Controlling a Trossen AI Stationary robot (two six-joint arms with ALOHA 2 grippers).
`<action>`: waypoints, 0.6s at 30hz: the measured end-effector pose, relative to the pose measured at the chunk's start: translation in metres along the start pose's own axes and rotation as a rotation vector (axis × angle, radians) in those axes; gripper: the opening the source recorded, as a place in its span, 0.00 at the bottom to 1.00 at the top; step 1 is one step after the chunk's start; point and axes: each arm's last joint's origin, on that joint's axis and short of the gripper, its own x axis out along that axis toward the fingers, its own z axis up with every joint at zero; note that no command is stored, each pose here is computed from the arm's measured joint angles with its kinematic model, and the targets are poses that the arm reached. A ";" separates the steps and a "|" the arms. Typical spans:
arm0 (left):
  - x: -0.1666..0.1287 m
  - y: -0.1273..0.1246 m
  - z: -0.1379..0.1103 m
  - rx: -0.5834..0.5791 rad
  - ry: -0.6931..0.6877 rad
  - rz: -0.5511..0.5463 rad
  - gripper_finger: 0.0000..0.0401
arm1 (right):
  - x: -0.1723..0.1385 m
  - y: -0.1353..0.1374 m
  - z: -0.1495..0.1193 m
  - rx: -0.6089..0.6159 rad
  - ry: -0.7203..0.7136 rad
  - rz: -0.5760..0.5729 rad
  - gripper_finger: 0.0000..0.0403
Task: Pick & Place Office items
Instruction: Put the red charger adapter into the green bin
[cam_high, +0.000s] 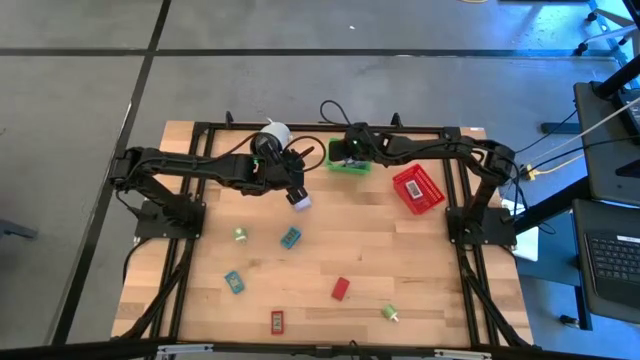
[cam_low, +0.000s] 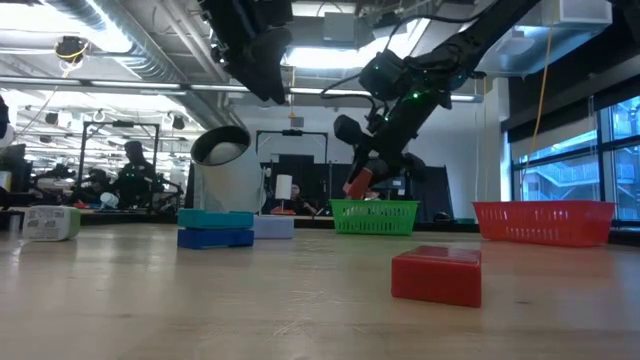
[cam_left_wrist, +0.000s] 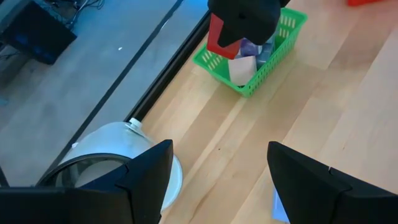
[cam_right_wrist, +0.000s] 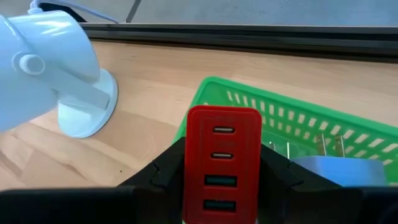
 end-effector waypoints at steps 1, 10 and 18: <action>0.000 0.000 0.000 -0.002 0.000 0.000 0.64 | 0.000 0.000 0.000 0.002 -0.001 -0.001 0.34; 0.000 0.000 -0.001 -0.016 0.005 0.001 0.64 | 0.000 0.000 -0.001 -0.006 0.019 0.013 0.34; 0.000 0.002 -0.008 -0.043 0.070 0.010 0.64 | 0.000 0.001 -0.002 -0.005 0.060 0.050 0.43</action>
